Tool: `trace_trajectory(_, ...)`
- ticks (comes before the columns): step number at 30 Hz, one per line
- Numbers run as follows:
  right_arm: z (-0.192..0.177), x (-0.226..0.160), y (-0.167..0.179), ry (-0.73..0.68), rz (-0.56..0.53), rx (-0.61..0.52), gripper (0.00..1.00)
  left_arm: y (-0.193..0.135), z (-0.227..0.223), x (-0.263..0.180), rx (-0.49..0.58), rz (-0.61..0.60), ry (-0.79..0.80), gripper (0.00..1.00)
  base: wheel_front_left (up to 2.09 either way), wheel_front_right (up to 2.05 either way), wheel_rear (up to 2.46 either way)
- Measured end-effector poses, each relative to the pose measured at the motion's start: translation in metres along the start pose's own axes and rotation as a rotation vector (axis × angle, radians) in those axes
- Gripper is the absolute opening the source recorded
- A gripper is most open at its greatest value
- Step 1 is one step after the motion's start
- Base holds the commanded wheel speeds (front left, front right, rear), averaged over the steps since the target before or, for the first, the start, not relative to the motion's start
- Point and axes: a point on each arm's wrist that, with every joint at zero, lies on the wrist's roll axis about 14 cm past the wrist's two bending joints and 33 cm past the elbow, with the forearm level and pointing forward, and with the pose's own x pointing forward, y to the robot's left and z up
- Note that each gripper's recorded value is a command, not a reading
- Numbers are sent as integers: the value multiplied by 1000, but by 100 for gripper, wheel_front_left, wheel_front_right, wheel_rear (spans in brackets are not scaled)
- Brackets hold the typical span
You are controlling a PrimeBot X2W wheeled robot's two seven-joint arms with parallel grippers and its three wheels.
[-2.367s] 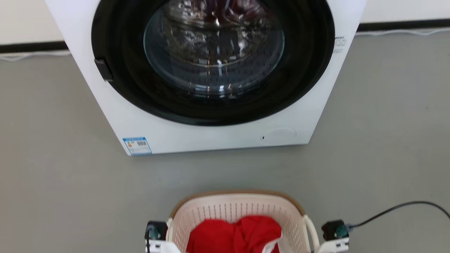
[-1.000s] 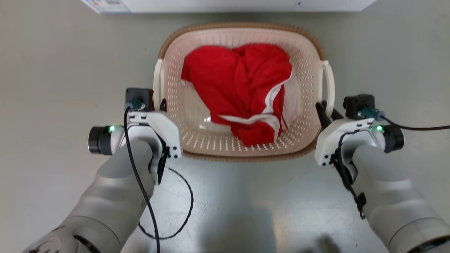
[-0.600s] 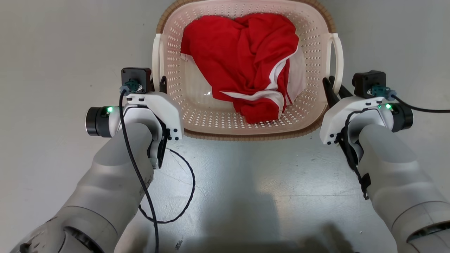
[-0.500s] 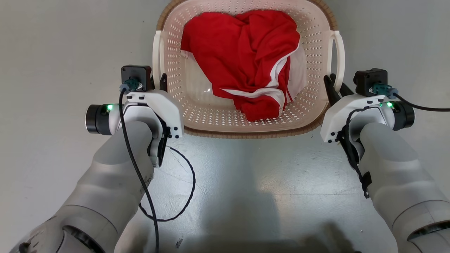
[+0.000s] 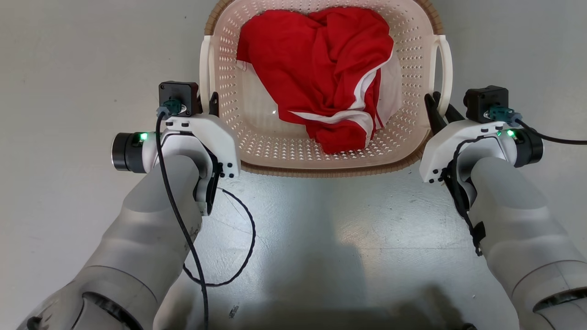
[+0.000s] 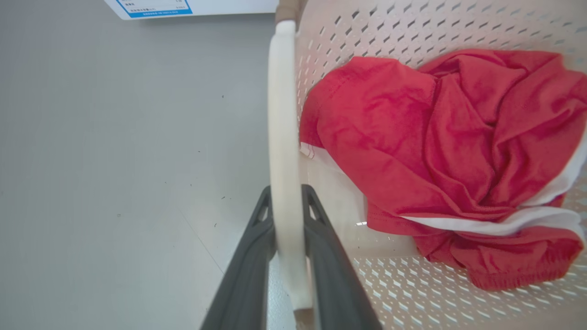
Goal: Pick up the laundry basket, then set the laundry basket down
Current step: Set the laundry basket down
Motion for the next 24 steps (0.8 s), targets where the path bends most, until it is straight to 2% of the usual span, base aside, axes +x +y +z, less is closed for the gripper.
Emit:
trace_trajectory(20,-5,2,-5,6,-14,8,0,0,-5,5,-2,-1,11,0,0,0,0)
trace_trajectory(21,-4,2,-6,4,-19,19,47,0,-6,5,-9,-1,14,21,0,0,0)
trace_trajectory(22,-4,3,-7,0,-22,21,100,0,-7,5,-13,1,17,82,0,0,0)
trace_trajectory(23,-3,3,-9,-4,-25,14,100,1,-8,6,-11,5,18,100,0,0,0)
trace_trajectory(24,-1,3,-10,-15,-29,10,100,3,-9,6,-10,10,22,100,0,0,0)
